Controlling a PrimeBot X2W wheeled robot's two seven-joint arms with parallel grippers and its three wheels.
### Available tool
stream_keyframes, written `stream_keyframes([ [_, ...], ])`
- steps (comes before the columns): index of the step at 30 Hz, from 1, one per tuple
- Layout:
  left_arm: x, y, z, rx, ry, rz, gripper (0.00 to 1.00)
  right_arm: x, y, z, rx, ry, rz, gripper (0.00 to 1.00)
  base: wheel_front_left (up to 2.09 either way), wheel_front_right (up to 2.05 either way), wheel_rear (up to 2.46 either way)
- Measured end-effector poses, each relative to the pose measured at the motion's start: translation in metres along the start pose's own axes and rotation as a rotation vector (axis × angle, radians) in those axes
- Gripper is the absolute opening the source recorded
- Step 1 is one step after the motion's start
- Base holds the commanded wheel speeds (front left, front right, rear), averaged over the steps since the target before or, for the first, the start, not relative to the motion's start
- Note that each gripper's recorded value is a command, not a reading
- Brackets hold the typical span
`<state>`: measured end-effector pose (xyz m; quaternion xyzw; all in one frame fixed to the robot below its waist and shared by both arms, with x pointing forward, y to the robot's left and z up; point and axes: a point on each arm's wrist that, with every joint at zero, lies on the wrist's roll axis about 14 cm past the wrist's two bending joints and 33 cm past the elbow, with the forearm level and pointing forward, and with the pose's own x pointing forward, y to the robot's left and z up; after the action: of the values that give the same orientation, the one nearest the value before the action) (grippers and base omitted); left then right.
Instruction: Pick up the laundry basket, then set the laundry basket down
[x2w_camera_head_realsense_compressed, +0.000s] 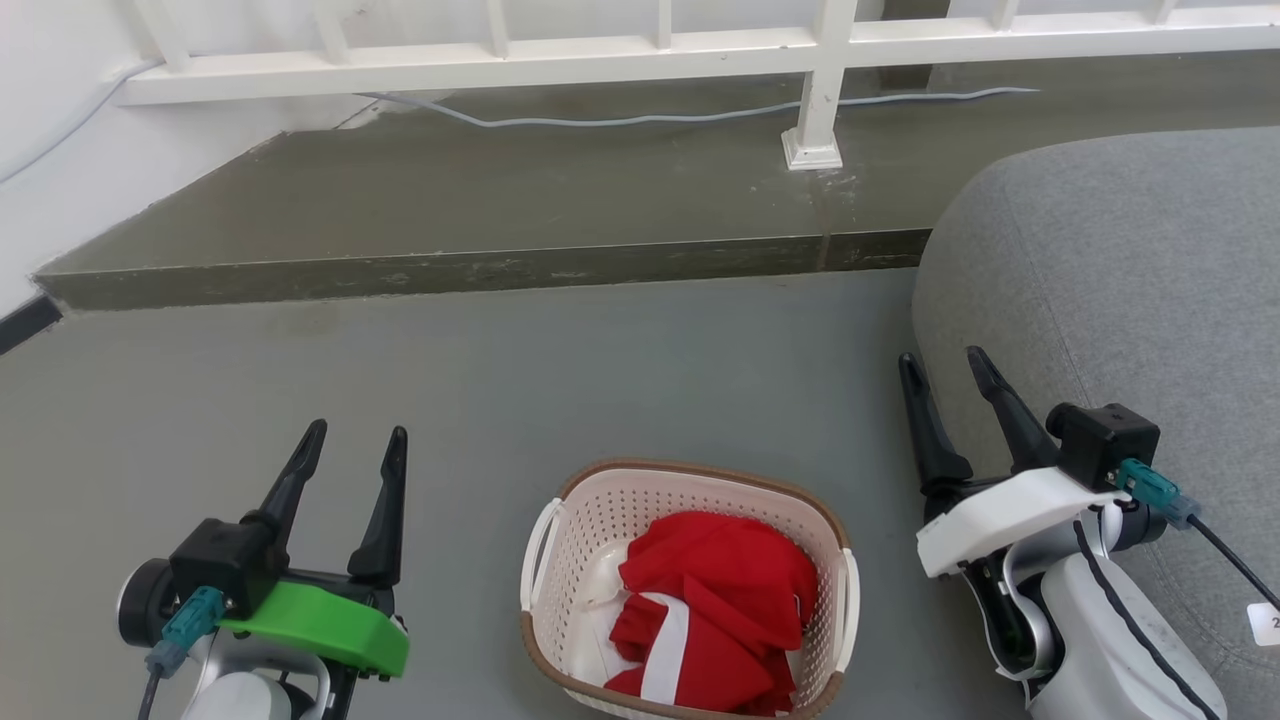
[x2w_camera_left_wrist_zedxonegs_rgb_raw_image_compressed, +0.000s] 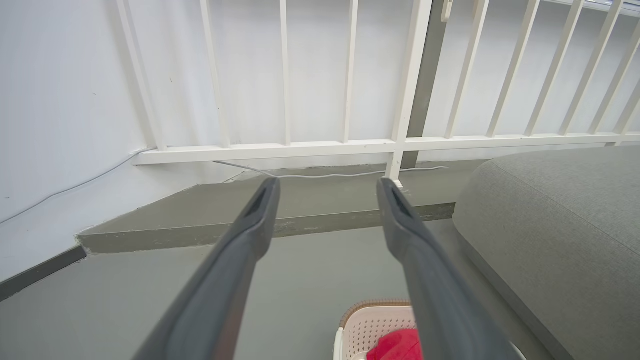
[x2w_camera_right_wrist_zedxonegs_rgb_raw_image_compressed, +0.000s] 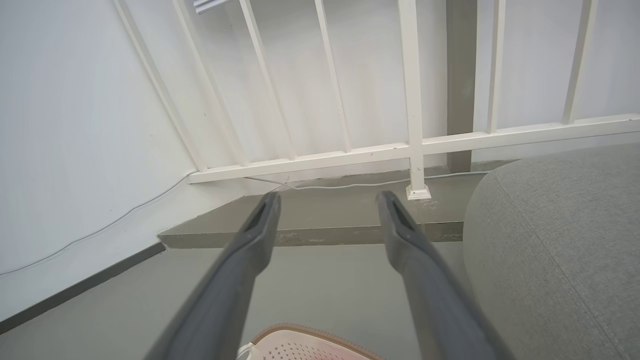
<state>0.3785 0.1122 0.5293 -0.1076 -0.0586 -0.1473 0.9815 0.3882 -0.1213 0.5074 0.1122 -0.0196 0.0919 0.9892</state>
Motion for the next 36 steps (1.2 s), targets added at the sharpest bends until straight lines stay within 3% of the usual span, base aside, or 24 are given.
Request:
stream_keyframes([
  [28, 0.006, 0.009, -0.004, -0.026, -0.001, 0.031, 1.00, 0.001, -0.007, -0.010, 0.016, 0.024, -0.024, 1.00, 0.00, 0.00, 0.00],
  [36, 0.014, 0.013, -0.023, -0.044, 0.048, 0.035, 1.00, 0.005, -0.014, -0.023, 0.027, 0.056, -0.050, 1.00, 0.00, 0.00, 0.00],
])
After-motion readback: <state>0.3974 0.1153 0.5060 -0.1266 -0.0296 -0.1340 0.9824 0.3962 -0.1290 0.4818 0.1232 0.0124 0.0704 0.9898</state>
